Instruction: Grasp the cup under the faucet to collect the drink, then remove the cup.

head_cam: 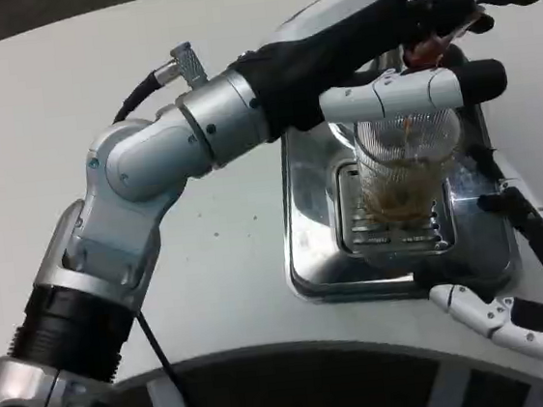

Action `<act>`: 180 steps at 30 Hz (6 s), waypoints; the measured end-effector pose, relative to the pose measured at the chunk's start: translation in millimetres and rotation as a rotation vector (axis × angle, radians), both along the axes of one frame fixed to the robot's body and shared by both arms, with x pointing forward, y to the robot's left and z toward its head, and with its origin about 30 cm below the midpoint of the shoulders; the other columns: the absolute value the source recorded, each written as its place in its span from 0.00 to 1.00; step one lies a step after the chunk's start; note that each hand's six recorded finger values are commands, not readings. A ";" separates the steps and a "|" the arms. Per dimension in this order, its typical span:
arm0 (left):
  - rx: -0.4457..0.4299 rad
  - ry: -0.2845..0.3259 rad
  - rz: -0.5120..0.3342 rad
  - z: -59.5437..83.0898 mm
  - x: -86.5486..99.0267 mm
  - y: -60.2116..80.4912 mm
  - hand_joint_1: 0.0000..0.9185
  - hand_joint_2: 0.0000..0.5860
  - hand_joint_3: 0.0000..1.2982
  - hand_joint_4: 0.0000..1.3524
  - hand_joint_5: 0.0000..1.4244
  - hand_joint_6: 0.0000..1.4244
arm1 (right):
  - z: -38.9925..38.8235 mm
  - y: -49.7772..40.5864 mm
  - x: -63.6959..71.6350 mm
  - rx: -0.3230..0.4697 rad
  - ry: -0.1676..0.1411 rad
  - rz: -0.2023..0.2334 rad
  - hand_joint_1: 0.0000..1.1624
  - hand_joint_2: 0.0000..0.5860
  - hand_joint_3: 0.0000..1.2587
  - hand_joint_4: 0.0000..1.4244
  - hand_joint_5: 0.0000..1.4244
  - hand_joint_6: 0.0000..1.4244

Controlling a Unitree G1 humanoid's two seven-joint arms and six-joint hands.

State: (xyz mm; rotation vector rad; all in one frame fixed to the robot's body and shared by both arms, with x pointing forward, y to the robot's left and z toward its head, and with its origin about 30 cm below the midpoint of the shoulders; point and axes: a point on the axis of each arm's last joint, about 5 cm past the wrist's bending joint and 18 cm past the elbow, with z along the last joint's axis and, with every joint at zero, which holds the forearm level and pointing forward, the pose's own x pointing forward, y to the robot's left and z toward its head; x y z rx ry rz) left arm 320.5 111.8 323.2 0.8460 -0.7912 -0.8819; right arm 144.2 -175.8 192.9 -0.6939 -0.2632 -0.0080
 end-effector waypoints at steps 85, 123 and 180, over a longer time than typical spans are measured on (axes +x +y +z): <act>0.008 -0.008 -0.005 10.0 2.9 5.8 0.00 0.11 0.14 0.07 0.12 0.09 | -29.4 12.6 110.2 0.277 -0.151 0.074 0.55 0.39 0.03 0.08 0.15 0.01; 0.017 -0.008 -0.007 10.2 5.0 6.3 0.00 0.13 0.15 0.08 0.12 0.09 | -31.5 21.3 118.3 0.294 -0.149 0.051 0.55 0.39 0.12 0.16 0.22 0.07; -0.199 -0.115 -0.021 20.5 -11.5 23.0 0.00 0.12 0.17 0.16 0.21 0.16 | -44.1 36.0 105.2 0.395 -0.244 -0.011 0.56 0.45 0.35 0.33 0.37 0.23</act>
